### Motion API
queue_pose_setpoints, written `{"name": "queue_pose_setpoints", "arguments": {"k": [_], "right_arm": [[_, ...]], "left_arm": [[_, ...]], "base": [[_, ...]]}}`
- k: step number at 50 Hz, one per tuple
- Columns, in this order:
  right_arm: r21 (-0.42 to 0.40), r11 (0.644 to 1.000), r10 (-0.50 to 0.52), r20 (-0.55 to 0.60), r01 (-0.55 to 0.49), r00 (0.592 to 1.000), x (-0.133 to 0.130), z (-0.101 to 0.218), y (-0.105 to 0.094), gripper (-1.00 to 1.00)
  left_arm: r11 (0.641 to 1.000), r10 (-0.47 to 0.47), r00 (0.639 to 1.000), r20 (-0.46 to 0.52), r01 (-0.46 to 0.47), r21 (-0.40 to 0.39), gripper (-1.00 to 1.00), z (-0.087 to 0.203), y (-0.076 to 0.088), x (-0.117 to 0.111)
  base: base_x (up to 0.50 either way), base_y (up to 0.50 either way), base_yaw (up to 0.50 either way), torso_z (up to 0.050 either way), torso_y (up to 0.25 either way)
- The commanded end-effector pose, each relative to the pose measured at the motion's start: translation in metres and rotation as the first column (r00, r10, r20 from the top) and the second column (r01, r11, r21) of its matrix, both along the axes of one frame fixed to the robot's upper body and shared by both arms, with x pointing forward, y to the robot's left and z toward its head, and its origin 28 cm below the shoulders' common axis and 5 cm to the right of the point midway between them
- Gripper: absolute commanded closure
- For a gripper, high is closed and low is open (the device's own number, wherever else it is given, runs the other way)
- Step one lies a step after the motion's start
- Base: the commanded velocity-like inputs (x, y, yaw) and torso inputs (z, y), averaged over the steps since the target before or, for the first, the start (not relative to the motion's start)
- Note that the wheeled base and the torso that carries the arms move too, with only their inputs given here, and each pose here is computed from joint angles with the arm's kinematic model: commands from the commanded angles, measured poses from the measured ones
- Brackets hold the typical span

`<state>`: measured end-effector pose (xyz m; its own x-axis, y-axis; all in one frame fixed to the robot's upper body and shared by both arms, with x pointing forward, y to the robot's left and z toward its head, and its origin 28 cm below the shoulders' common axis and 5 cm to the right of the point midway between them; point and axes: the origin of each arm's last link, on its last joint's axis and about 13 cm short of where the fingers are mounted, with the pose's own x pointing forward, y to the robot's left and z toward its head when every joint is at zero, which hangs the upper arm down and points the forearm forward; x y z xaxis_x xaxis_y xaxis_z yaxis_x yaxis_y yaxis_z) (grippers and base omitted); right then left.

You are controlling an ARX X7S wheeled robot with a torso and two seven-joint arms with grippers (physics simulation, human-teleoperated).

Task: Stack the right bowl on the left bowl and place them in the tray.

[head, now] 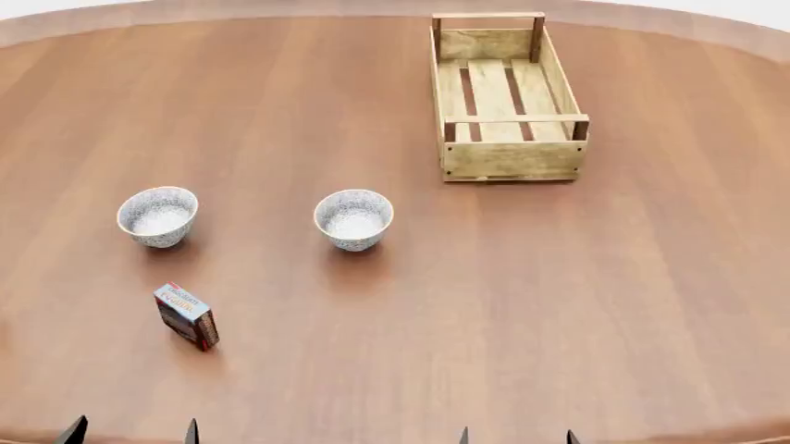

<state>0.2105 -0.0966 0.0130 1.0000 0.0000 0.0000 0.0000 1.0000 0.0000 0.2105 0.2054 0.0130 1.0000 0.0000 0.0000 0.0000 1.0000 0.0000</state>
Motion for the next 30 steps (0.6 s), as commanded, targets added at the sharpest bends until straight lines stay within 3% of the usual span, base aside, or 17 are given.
{"name": "queue_pose_setpoints", "arguments": {"k": [1,30], "right_arm": [[-0.002,1.000,0.004,0.002,-0.004,1.000,-0.0008,-0.0002,0.0010,-1.00],[0.006,1.000,-0.002,-0.008,0.002,1.000,-0.0002,-0.0010,0.0004,-1.00]], "left_arm": [[1.000,-0.001,1.000,-0.001,0.001,0.006,-1.00,0.0003,-0.0004,-0.0005],[0.999,-0.023,0.999,-0.028,0.024,0.034,-1.00,-0.0015,-0.0037,-0.0019]], "base": [[0.00,0.00,0.00,0.000,0.000],[0.00,0.00,0.00,0.000,0.000]]}}
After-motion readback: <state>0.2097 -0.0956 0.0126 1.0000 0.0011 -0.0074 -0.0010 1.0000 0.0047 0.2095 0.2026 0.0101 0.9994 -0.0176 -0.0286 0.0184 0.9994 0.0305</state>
